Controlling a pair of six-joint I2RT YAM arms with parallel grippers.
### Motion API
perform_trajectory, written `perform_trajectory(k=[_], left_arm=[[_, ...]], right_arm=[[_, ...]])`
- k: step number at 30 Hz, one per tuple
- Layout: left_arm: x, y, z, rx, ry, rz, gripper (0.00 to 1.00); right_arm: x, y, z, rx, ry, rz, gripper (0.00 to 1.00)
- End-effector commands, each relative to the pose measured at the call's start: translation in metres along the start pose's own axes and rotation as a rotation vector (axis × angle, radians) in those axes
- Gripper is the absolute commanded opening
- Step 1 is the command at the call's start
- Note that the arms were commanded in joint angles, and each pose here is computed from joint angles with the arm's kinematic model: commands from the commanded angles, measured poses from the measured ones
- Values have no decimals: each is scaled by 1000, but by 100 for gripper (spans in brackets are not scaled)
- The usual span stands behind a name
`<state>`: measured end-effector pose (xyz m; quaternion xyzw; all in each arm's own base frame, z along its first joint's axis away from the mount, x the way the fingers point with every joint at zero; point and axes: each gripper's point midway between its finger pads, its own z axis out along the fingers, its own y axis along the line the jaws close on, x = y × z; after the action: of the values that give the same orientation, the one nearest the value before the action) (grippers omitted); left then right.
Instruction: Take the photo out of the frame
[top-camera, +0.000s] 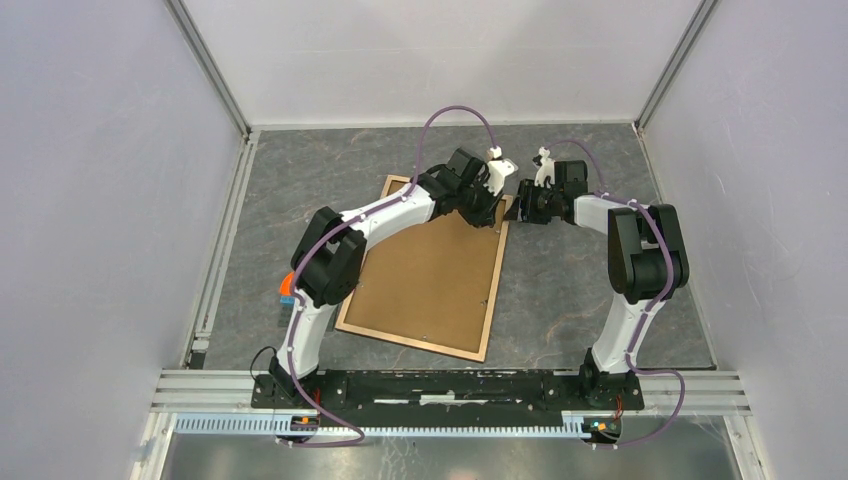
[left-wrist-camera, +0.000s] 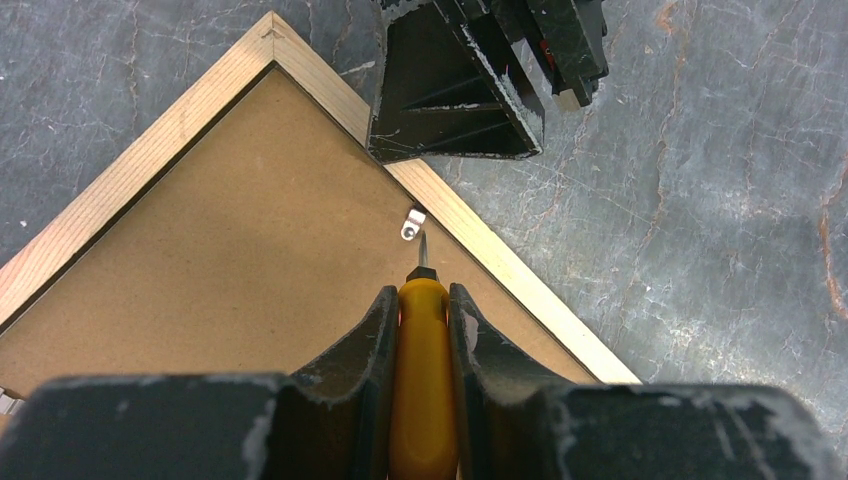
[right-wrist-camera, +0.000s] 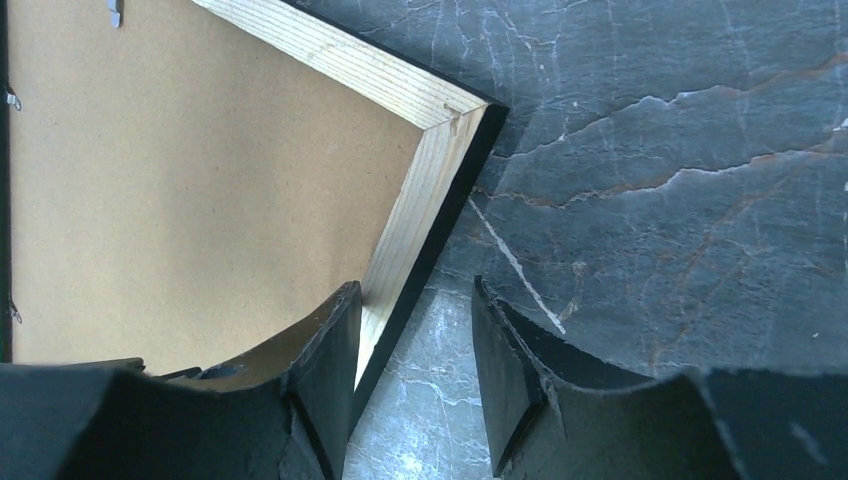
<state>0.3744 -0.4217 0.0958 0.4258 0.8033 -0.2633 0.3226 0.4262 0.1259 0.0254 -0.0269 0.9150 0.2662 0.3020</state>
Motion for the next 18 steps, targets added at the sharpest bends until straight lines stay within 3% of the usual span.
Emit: perform_trajectory(k=[1, 12, 18], left_arm=[[-20, -2, 4, 3, -50, 27, 2], [-18, -3, 9, 7, -48, 4, 2], [-16, 23, 9, -136, -43, -8, 2]], right_arm=[[19, -13, 8, 63, 47, 2, 49], [24, -11, 11, 70, 58, -11, 49], [27, -13, 10, 90, 66, -16, 48]])
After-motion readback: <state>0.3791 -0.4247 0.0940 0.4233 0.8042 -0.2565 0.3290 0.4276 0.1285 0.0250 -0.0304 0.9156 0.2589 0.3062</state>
